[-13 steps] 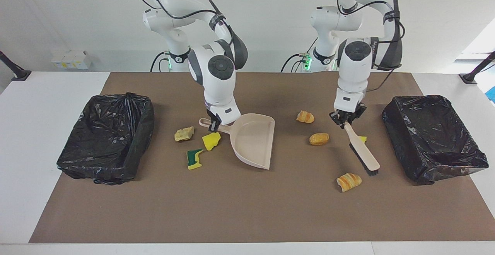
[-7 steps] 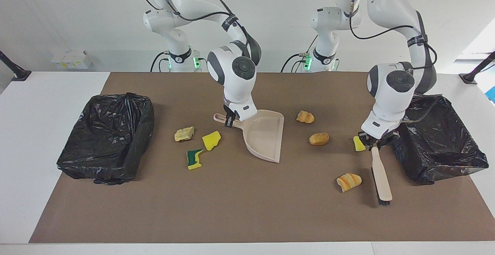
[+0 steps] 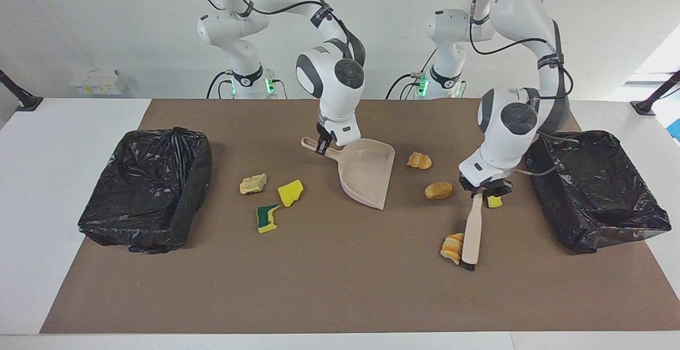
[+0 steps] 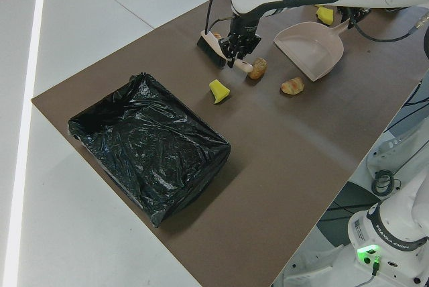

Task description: Sweep and dump trash in bin

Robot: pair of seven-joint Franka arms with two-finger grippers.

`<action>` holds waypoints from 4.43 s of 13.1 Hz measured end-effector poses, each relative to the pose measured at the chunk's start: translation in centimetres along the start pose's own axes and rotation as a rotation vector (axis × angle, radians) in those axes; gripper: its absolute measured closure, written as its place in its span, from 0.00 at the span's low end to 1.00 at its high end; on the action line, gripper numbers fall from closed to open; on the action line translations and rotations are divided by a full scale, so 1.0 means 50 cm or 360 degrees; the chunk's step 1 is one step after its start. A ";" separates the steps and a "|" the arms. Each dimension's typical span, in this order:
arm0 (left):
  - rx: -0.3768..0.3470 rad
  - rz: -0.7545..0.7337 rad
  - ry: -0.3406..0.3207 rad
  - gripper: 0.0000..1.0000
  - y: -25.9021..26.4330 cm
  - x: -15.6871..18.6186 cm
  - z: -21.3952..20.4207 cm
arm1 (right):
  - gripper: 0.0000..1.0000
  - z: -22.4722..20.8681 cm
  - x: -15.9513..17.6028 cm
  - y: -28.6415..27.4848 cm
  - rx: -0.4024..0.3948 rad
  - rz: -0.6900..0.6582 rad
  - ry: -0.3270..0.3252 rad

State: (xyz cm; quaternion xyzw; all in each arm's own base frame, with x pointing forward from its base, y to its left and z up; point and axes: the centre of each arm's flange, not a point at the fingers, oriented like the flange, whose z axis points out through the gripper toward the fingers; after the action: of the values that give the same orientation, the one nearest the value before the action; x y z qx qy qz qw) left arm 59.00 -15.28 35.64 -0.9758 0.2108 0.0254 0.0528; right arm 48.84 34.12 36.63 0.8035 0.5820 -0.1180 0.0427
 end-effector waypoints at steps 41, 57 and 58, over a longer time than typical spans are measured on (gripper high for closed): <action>-0.0557 -0.0606 -0.0086 0.74 0.310 -0.140 -0.081 | 0.69 0.010 -0.015 0.016 -0.0011 -0.0192 -0.0010; -0.0333 0.0141 -0.0086 0.74 0.096 -0.020 0.034 | 0.69 0.030 -0.030 0.007 -0.0029 0.0019 0.0024; -0.0335 0.0221 -0.0135 0.74 0.098 -0.030 0.033 | 0.69 0.030 -0.031 0.000 -0.0025 0.0079 0.0013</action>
State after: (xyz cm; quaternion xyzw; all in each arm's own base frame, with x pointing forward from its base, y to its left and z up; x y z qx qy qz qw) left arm 55.55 -18.89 33.66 -0.9570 0.2715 0.0923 -0.0429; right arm 48.16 32.41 35.56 0.8178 0.5630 -0.1090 0.0495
